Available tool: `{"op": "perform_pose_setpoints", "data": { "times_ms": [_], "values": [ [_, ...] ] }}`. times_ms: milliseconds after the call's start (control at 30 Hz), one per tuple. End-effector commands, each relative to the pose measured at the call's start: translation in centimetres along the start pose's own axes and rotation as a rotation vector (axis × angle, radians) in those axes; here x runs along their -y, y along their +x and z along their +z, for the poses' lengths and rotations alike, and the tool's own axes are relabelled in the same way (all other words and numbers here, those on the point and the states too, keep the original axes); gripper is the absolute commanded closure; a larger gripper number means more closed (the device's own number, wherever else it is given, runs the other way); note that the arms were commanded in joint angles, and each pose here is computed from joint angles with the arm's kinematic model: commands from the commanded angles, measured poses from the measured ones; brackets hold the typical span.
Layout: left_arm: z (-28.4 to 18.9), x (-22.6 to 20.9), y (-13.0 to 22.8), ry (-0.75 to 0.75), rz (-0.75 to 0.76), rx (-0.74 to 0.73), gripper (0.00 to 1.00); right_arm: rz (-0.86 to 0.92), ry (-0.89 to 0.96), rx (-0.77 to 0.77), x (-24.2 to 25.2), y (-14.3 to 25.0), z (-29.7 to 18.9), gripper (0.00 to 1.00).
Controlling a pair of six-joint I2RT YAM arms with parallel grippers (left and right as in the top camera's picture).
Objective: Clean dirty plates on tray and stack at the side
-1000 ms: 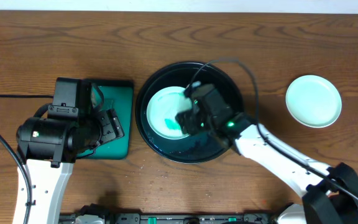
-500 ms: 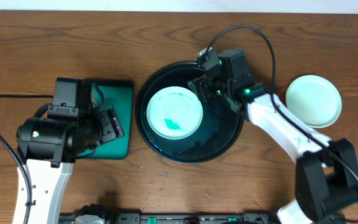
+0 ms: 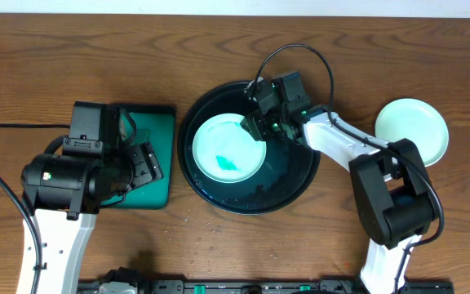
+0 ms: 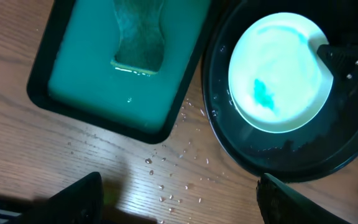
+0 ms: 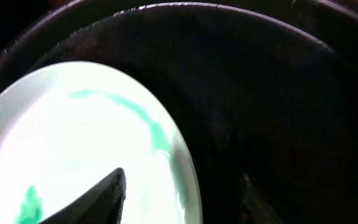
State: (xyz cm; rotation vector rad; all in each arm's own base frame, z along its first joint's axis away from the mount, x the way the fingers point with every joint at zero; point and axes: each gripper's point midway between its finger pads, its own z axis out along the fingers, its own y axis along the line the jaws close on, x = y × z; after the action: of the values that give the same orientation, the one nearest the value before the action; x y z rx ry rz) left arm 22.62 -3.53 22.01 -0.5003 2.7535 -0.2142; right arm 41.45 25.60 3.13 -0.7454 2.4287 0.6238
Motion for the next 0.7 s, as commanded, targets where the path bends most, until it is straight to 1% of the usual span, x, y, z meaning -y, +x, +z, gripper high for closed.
{"op": "perform_pose_setpoints", "data": {
  "times_ms": [0, 33, 167, 267, 333, 433, 500, 533, 567, 600, 667],
  "values": [
    [0.3, 0.0, 0.2, -0.006, -0.006, -0.01, 0.21, 0.003, -0.035, 0.014, -0.8, -0.8, -0.1, 0.54],
    [0.3, 0.0, 0.2, -0.006, -0.006, -0.01, 0.21, 0.005, -0.036, 0.01, -0.9, -0.7, 0.0, 0.56],
    [0.3, 0.0, 0.2, -0.006, -0.006, -0.01, 0.21, 0.041, -0.023, -0.021, -0.7, 0.3, 0.7, 0.6],
    [0.3, -0.1, 0.2, -0.006, -0.006, -0.012, 0.21, 0.07, -0.015, -0.044, -0.4, 1.1, 1.4, 0.59],
    [0.3, -0.1, 0.3, -0.009, -0.006, -0.016, 0.21, 0.079, -0.014, -0.053, -0.2, 1.5, 1.9, 0.6],
    [0.3, -0.1, 0.4, -0.01, -0.006, -0.018, 0.21, 0.093, -0.007, -0.056, 0.0, 1.7, 2.1, 0.73],
    [0.3, -0.1, 0.4, -0.01, -0.006, -0.018, 0.21, 0.096, -0.002, -0.055, 0.1, 1.7, 2.1, 0.77],
    [0.3, -0.1, 0.4, -0.01, -0.006, -0.018, 0.21, 0.105, 0.005, -0.055, 0.2, 1.7, 2.1, 0.83],
    [0.3, -0.1, 0.4, -0.01, -0.006, -0.019, 0.21, 0.117, 0.014, -0.057, 0.3, 1.8, 2.1, 0.95],
    [0.3, -0.2, 0.4, -0.01, -0.006, -0.018, 0.21, 0.151, 0.037, -0.061, 0.7, 1.9, 2.1, 0.99],
    [0.3, -0.1, 0.4, -0.01, -0.006, -0.019, 0.21, 0.185, 0.053, -0.07, 1.0, 2.2, 2.1, 0.99]
  ]
}}
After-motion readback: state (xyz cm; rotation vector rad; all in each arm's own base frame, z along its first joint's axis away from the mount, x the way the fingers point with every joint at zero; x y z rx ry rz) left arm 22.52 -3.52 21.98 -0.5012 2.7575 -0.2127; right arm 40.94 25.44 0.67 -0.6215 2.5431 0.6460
